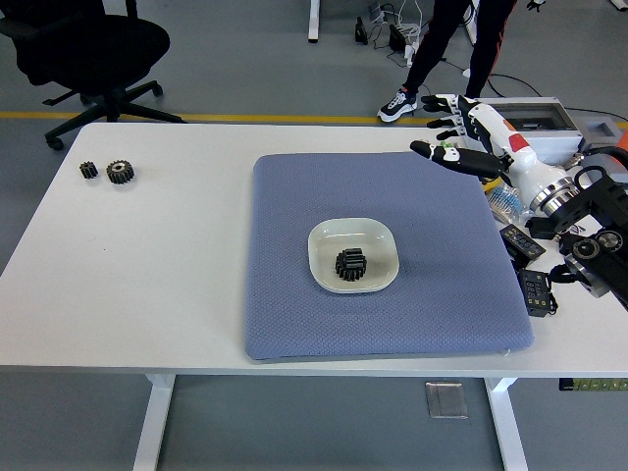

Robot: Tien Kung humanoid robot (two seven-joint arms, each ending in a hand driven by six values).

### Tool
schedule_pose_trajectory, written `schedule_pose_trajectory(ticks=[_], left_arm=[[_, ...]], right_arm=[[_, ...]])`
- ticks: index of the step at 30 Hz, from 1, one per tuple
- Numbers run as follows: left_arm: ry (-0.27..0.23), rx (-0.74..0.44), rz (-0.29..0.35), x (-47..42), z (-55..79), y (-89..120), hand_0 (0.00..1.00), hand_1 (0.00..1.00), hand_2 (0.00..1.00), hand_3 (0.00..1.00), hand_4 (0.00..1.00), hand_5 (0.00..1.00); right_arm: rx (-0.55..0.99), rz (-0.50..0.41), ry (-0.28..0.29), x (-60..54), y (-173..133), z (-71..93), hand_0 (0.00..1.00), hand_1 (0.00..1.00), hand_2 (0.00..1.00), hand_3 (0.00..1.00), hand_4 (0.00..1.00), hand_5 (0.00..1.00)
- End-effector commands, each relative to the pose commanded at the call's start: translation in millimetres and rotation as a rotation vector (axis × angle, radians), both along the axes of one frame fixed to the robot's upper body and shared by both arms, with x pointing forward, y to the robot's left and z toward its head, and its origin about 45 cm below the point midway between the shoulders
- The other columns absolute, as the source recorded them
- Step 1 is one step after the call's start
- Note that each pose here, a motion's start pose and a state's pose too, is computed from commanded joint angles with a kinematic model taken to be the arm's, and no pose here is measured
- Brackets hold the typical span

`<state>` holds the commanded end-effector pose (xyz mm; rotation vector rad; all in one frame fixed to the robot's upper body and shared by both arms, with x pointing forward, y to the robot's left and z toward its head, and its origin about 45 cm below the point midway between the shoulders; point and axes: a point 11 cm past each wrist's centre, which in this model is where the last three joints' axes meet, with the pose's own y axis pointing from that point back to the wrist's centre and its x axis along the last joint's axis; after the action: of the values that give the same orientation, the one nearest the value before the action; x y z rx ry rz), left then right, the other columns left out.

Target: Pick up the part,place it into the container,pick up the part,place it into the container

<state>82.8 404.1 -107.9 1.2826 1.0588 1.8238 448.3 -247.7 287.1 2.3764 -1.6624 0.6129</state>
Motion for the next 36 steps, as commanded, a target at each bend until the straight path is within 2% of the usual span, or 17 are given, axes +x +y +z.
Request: schedule_pose_trajectory(ticks=[4,5,7,10,11,13,15,21,36], left_arm=[[0.001,-0.002,0.002,-1.1,-0.5,-1,0.61,0.569,0.702,0.576,0.693,0.591],[0.002,-0.003,0.001,-1.5,-0.7,-1,0.613,0.575,0.703,0.576,0.694,0.592],[0.003,-0.005,0.001,-2.2,-1.0,-2,0.613,0.575,0.703,0.576,0.694,0.592],[0.003,-0.008,0.001,-2.6,-1.5,-3,0.613,0.575,0.703,0.576,0.694,0.592],[0.004,-0.008,0.001,-2.8,-1.6,-3,0.621,0.58,0.705,0.576,0.693,0.592],[0.004,-0.01,0.001,-3.3,-1.9,-4,0.621,0.58,0.705,0.576,0.693,0.592],[0.003,-0.011,0.002,-4.0,-2.2,-5,0.621,0.58,0.705,0.576,0.693,0.592],[0.008,-0.012,0.0,-6.1,-2.7,-5,0.624,0.585,0.706,0.576,0.694,0.593],[0.023,-0.014,-0.004,-12.8,-3.9,-5,0.634,0.595,0.707,0.577,0.693,0.595]], right_arm=[[0.181,-0.031,0.134,-11.3,-15,-23.9,0.852,0.831,0.884,0.873,0.998,0.695],[0.238,-0.04,0.174,-15.6,-18,-32.4,0.852,0.836,0.878,0.871,0.998,0.761],[0.349,-0.063,0.237,-22.3,-25,-46.4,0.852,0.836,0.878,0.871,0.998,0.761],[0.499,-0.099,0.301,-29.9,-34,-61.1,0.852,0.836,0.878,0.871,0.998,0.761],[0.551,-0.115,0.318,-32.0,-37,-65.0,0.858,0.84,0.875,0.884,0.998,0.814],[0.659,-0.151,0.343,-35.8,-45,-72.1,0.858,0.84,0.875,0.884,0.998,0.814],[0.712,-0.173,0.353,-38.0,-50,-76.2,0.858,0.84,0.875,0.884,0.998,0.814],[0.725,-0.203,0.355,-42.5,-56,-84.2,0.871,0.845,0.876,0.898,0.998,0.821],[0.756,-0.228,0.347,-43.2,-60,-85.3,0.869,0.844,0.871,0.898,0.998,0.841]])
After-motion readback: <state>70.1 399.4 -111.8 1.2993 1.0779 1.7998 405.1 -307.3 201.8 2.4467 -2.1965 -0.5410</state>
